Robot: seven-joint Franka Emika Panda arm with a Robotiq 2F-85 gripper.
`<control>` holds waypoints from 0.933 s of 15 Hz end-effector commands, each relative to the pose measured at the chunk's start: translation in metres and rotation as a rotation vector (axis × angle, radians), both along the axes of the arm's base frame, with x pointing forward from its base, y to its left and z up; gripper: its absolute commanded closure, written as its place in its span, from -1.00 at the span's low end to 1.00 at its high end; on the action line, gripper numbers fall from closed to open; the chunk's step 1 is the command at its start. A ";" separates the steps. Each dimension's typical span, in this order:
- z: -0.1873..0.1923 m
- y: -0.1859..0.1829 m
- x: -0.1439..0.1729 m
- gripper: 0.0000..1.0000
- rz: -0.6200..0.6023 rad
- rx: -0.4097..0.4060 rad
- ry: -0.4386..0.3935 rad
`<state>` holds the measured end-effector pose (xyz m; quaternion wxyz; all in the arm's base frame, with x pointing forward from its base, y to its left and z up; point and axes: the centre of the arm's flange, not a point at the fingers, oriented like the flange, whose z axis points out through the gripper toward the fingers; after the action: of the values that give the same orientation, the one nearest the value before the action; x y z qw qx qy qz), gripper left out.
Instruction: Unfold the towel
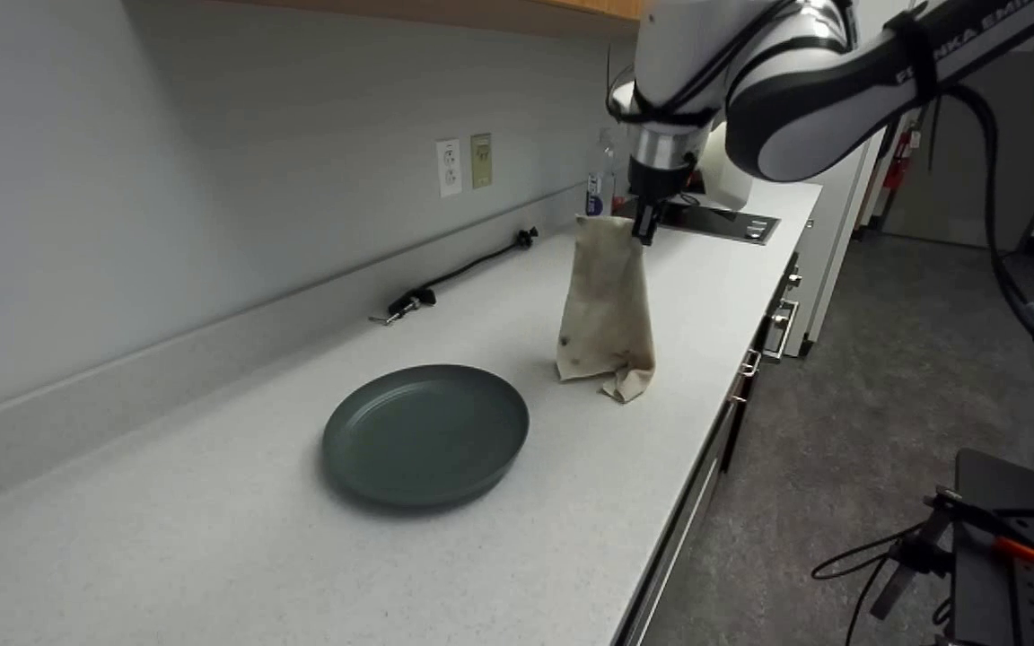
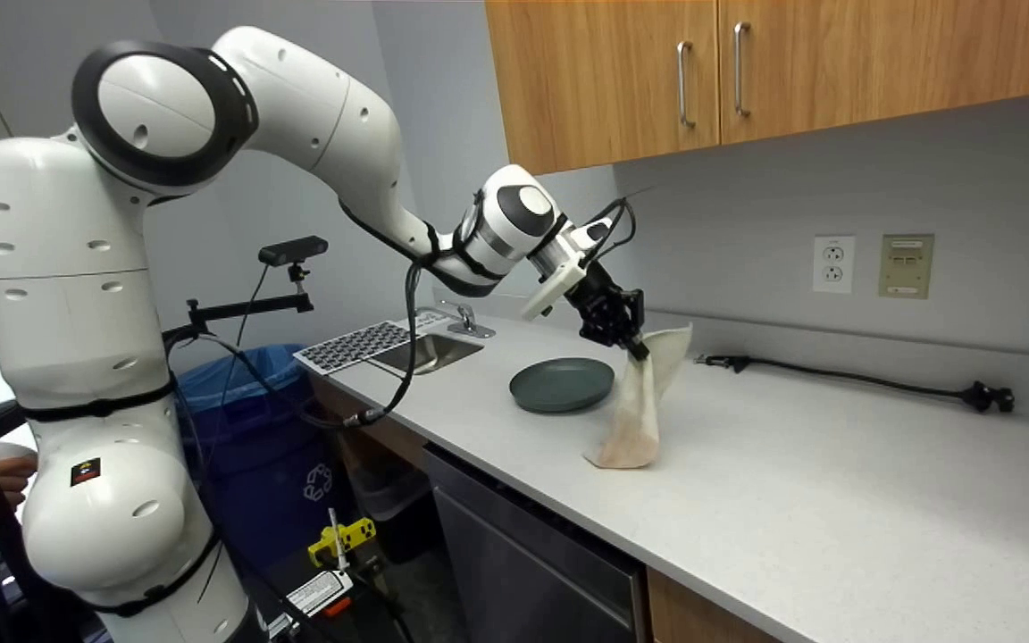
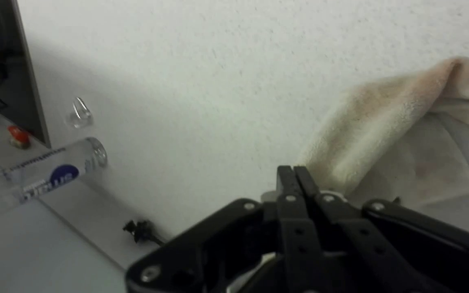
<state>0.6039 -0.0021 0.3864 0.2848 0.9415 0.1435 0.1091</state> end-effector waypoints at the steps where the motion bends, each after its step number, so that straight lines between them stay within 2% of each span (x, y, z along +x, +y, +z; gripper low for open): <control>1: -0.042 -0.025 0.015 0.98 -0.157 -0.125 0.012; 5: -0.060 -0.052 0.022 0.98 -0.351 -0.218 -0.003; 8: -0.069 -0.064 0.022 0.98 -0.440 -0.242 0.031; 9: -0.072 -0.065 0.021 0.44 -0.453 -0.239 0.059; 11: -0.076 -0.066 0.018 0.28 -0.462 -0.229 0.098; 14: -0.076 -0.063 0.013 -0.18 -0.479 -0.215 0.112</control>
<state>0.6118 -0.0665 0.3049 0.3975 0.9162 -0.0488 -0.0157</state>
